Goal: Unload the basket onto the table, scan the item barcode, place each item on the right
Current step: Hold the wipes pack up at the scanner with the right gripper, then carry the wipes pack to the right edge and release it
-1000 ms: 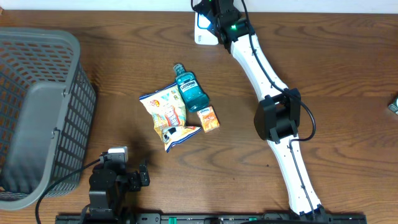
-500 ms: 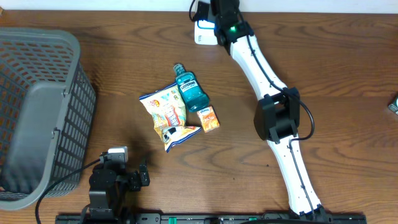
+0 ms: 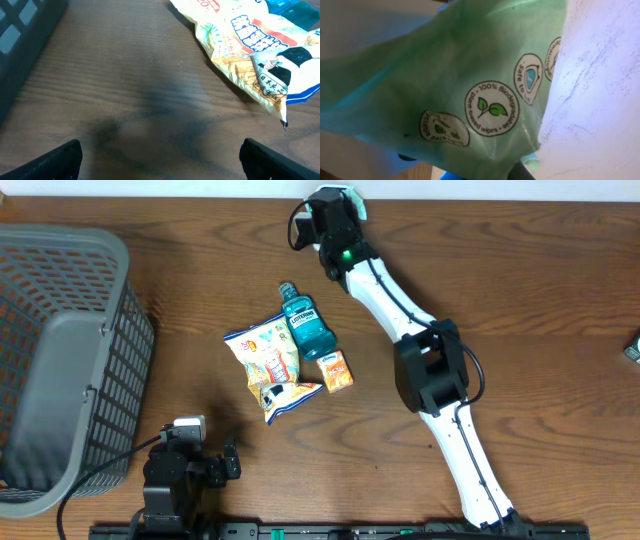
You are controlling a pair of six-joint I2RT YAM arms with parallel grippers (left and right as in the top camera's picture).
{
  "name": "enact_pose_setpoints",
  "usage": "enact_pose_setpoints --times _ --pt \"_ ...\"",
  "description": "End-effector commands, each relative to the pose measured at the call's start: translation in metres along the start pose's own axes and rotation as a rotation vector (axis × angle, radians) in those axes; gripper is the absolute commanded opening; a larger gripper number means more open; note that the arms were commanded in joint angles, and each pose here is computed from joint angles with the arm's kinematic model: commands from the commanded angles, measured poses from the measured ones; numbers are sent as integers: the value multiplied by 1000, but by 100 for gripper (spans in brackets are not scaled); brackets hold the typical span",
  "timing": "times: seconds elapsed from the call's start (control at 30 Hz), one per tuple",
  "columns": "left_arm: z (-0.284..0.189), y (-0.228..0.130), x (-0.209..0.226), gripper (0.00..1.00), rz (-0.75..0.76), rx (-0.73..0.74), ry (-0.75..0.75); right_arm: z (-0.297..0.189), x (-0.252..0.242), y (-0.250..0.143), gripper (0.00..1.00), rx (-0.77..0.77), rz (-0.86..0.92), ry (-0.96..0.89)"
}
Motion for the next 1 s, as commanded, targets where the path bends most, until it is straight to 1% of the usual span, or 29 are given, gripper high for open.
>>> enact_pose_setpoints --times 0.0,0.07,0.13,0.2,0.3,0.37,0.47,0.57,0.67,0.73,0.8,0.9,0.93,0.97 --pt "1 -7 1 98 11 25 8 -12 -58 -45 1 72 138 -79" --pt "1 -7 1 98 11 25 8 -19 -84 -73 1 101 270 -109" --pt "1 -7 1 98 11 25 8 -24 -102 -117 1 170 436 -118" --pt "1 -7 1 98 11 25 8 -28 -101 -171 1 292 555 -92" --pt "1 -7 1 98 11 25 8 -30 -71 -256 1 499 696 -4" --pt "1 -7 1 98 11 25 8 -35 -37 -319 1 659 783 77" --pt "1 -7 1 98 11 25 8 -51 6 -399 1 863 957 143" --pt "1 -7 1 98 11 25 8 -70 46 -466 1 1012 1153 204" --pt "1 -7 1 98 11 25 8 -88 83 -513 1 1117 1346 257" --pt "1 -7 1 98 11 25 8 -101 103 -542 1 1192 1455 255" --pt "1 -7 1 98 11 25 8 -119 129 -576 1 1301 1563 224" --pt "1 -7 1 98 11 25 8 -129 148 -595 2 1347 1692 221" --pt "1 -7 1 98 11 25 8 -129 152 -596 6 1338 1753 230" --pt "1 -7 1 98 11 25 8 -129 154 -597 14 1327 1806 238"
Point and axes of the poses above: each gripper's point midway between its finger pads, its own z axis out along the fingers, its own x axis along the line the jaws close on, y = z × x, the point moved 1 cm from there along -z, back along the fingers, and after that the axes turned 11 degrees about z, right-handed, at the moved point
